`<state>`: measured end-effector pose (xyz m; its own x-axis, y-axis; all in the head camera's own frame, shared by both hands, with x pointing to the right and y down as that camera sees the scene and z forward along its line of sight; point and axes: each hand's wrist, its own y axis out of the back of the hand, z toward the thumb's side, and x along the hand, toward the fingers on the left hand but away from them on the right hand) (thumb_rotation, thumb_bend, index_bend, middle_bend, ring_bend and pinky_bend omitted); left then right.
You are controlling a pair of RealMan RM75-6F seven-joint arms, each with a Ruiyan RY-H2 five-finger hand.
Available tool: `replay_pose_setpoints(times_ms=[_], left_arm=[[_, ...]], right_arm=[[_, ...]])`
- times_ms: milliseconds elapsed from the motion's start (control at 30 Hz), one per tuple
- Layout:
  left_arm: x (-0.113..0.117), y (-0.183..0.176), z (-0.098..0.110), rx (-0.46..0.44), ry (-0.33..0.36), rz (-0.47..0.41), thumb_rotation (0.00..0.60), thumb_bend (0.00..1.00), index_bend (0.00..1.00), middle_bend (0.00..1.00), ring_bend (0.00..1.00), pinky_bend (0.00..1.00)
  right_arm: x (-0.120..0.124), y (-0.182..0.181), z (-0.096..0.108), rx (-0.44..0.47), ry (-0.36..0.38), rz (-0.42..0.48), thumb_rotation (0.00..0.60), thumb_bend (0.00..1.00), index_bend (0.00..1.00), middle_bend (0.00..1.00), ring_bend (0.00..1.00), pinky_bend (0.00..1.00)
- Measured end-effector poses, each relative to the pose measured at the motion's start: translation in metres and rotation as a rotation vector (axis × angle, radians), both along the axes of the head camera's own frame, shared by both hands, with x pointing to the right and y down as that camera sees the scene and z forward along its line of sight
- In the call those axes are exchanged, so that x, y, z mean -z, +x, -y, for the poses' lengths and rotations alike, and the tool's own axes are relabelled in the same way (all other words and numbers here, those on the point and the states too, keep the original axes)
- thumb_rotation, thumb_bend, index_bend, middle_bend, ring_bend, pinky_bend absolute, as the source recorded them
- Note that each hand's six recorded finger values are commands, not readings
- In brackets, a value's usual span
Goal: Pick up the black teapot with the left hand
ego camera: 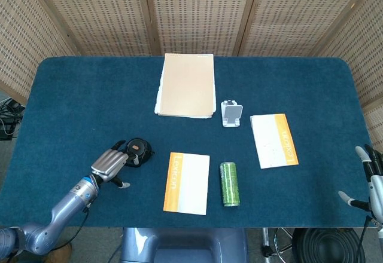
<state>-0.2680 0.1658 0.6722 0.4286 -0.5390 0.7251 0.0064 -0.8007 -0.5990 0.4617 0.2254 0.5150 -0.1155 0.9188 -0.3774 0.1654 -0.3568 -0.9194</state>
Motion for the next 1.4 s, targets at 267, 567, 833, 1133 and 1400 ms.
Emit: replay_pose_setpoints(times_ms=[267,567,833,1133,1400], left_arm=[[-0.005,0.001,-0.003,-0.01,0.002,0.005,0.6,0.0,0.43,0.39,0.35,0.0],[-0.012,0.007,-0.008,-0.026,0.002,0.019,0.6,0.0,0.43,0.39,0.36,0.0],[-0.014,0.005,-0.007,-0.021,0.018,0.037,0.6,0.0,0.62,0.57,0.45,0.0],[-0.014,0.002,-0.004,-0.017,0.034,0.059,0.6,0.0,0.89,0.79,0.56,0.0],[-0.008,-0.004,0.002,-0.015,0.092,0.06,0.6,0.0,1.0,0.98,0.66,0.0]], right_arm=[[0.0,0.0,0.0,0.002,-0.001,0.0,0.6,0.0,0.0,0.0,0.0,0.0],[-0.001,0.0,0.0,0.0,-0.004,0.0,0.6,0.0,0.0,0.0,0.0,0.0],[-0.001,0.0,0.0,0.0,-0.004,0.002,0.6,0.0,0.0,0.0,0.0,0.0],[-0.002,-0.001,0.0,0.001,-0.005,0.002,0.6,0.0,0.0,0.0,0.0,0.0],[-0.001,-0.001,0.0,0.002,-0.004,0.004,0.6,0.0,0.0,0.0,0.0,0.0]])
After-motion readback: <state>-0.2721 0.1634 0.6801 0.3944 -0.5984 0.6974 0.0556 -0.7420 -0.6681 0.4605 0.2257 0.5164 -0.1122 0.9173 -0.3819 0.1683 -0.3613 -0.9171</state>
